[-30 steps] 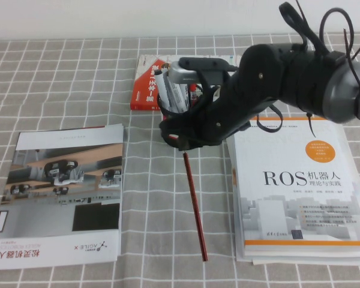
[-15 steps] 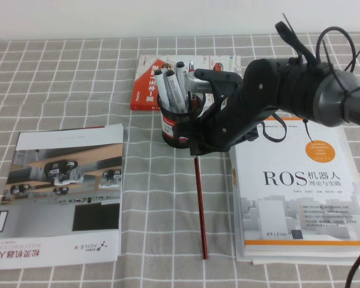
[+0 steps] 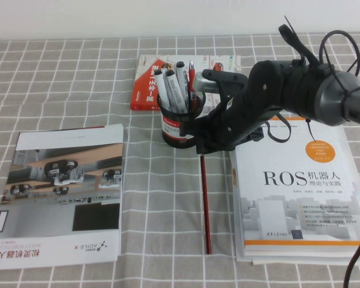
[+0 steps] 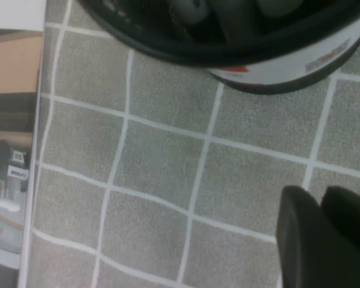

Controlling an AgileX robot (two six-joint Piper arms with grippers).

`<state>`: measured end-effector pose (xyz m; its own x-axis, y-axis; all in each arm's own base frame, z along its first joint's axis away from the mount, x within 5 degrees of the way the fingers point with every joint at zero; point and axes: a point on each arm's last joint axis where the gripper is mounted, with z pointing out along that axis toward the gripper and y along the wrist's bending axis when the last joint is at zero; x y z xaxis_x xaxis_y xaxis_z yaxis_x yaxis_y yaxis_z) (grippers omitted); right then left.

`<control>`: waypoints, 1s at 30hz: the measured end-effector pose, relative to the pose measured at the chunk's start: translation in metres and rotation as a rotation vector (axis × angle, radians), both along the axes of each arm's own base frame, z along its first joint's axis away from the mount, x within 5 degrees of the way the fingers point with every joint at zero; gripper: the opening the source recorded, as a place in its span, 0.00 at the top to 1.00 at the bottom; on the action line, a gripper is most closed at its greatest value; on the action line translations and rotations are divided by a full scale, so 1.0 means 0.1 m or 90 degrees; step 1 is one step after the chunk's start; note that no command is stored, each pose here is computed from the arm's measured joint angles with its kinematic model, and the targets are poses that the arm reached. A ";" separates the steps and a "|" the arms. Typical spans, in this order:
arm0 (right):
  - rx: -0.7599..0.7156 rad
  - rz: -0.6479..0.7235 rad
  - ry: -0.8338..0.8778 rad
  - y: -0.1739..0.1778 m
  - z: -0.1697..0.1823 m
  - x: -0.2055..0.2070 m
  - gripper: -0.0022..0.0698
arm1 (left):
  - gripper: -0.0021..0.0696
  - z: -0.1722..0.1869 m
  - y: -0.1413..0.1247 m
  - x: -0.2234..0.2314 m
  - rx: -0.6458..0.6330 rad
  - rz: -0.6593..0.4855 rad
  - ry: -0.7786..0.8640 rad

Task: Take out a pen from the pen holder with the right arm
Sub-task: 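Take a marker out of the pen holder and lay it on the table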

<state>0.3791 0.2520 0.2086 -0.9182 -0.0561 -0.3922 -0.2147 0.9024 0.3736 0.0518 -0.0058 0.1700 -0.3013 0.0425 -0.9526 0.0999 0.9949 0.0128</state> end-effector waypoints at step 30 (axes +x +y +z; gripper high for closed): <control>-0.058 0.075 -0.126 -0.10 0.85 -0.37 0.76 | 0.98 0.00 0.00 0.00 0.000 0.000 0.000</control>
<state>0.3425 0.2423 0.2932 -0.8088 -0.2020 -0.5523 -0.3820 0.8945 0.2322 0.0518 -0.0058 0.1700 -0.3013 0.0425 -0.9526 0.0999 0.9949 0.0128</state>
